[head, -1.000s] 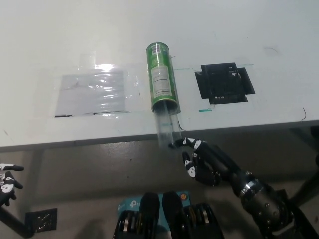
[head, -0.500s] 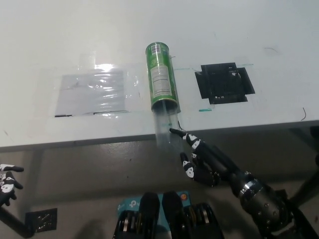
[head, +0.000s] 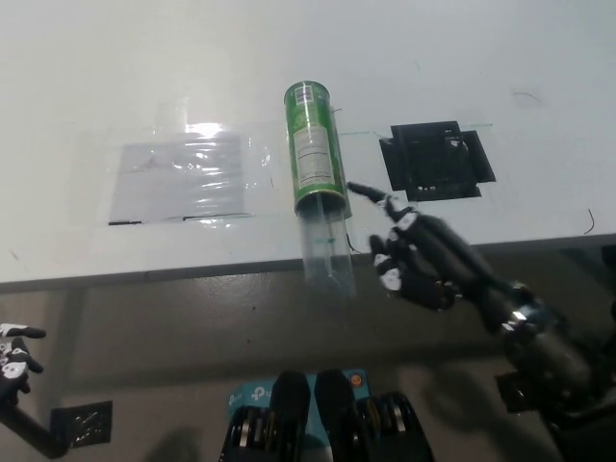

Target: The robot uses its right hand finger to pull out the chips tray kept inside a container in the middle of the desk

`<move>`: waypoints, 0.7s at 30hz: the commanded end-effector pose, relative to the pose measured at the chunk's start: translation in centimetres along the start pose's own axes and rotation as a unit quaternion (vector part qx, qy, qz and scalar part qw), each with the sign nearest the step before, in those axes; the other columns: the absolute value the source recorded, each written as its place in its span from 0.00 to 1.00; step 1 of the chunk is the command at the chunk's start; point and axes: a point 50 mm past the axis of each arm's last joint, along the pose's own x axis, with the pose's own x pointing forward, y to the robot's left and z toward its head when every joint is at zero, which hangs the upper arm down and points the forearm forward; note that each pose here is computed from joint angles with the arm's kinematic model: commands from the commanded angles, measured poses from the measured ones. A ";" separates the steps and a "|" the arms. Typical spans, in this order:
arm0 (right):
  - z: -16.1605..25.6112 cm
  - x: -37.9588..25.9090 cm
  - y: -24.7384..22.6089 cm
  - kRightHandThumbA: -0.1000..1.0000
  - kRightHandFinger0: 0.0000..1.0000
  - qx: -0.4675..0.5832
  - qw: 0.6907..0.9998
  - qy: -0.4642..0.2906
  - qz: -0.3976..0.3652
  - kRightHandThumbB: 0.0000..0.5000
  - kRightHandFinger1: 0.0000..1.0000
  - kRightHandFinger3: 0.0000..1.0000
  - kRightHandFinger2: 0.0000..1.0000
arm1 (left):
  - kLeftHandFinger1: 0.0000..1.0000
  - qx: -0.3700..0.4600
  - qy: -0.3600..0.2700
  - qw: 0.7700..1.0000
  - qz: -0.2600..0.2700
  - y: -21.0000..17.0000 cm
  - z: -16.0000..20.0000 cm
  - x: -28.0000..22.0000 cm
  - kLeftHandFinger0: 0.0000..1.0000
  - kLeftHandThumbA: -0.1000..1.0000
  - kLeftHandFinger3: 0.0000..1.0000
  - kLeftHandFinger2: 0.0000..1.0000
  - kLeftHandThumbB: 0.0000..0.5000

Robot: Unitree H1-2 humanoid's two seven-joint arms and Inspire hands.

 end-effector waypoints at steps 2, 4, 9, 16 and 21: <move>1.5 -2.4 -3.5 0.00 0.02 0.008 0.999 0.026 -0.019 0.43 0.14 1.00 1.00 | 0.25 0.004 -0.016 1.000 0.001 0.7 0.5 -0.2 0.22 0.26 0.53 0.34 0.00; 1.7 -3.6 -4.8 0.00 0.00 0.006 0.999 0.030 -0.033 0.44 0.11 1.00 1.00 | 0.26 0.007 -0.014 1.000 0.001 0.7 0.2 -0.3 0.23 0.25 0.52 0.34 0.00; 1.1 -6.6 -7.3 0.00 0.07 0.027 0.992 0.058 -0.104 0.45 0.11 1.00 1.00 | 0.25 0.005 -0.012 1.000 0.003 0.7 0.2 -0.3 0.22 0.25 0.51 0.33 0.00; -2.0 -10.2 -6.6 0.00 0.45 0.079 0.971 0.100 -0.200 0.38 0.13 1.00 1.00 | 0.25 0.007 -0.012 1.000 0.001 0.5 0.1 -0.3 0.23 0.24 0.51 0.33 0.00; -4.1 -12.4 -4.1 0.00 0.45 0.123 0.951 0.149 -0.241 0.36 0.21 1.00 1.00 | 0.24 0.009 -0.014 1.000 0.002 0.4 0.1 -0.3 0.22 0.24 0.49 0.32 0.00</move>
